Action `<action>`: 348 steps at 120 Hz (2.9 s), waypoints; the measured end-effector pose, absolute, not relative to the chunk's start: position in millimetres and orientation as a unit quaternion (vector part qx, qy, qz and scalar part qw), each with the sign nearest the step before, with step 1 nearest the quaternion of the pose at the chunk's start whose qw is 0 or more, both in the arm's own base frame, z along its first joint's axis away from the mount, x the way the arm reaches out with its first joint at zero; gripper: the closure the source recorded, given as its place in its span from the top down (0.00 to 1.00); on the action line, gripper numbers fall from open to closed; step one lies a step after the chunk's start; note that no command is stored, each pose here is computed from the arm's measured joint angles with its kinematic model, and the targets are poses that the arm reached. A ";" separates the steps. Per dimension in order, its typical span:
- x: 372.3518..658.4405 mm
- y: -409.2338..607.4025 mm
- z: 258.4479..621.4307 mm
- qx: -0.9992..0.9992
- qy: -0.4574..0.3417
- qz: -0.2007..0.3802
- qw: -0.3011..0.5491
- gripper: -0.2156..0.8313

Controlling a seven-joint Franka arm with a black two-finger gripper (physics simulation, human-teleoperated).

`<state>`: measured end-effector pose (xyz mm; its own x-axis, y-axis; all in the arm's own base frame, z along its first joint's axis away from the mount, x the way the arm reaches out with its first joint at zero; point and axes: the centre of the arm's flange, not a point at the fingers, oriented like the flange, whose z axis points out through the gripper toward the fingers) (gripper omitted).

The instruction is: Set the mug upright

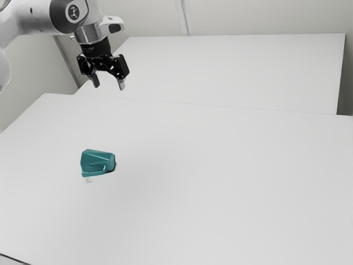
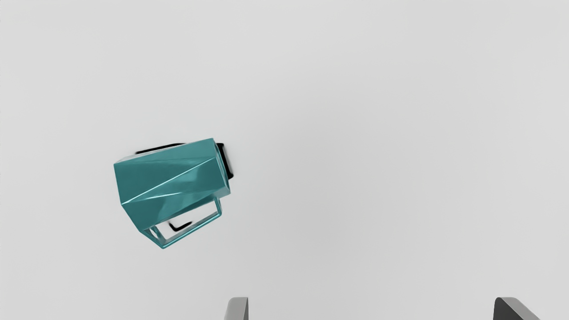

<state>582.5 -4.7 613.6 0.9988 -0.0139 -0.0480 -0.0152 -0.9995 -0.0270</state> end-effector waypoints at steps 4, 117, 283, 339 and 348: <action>582.7 -4.7 613.5 -1.000 0.007 0.024 0.015 0.79; 530.0 208.0 469.5 -0.971 -0.165 0.122 -0.125 0.79; 520.9 286.8 316.1 -0.933 -0.044 -0.018 -0.356 0.79; 515.3 272.5 292.8 -0.914 -0.038 -0.041 -0.402 0.79; 514.3 270.5 289.8 -0.912 -0.038 -0.044 -0.407 0.78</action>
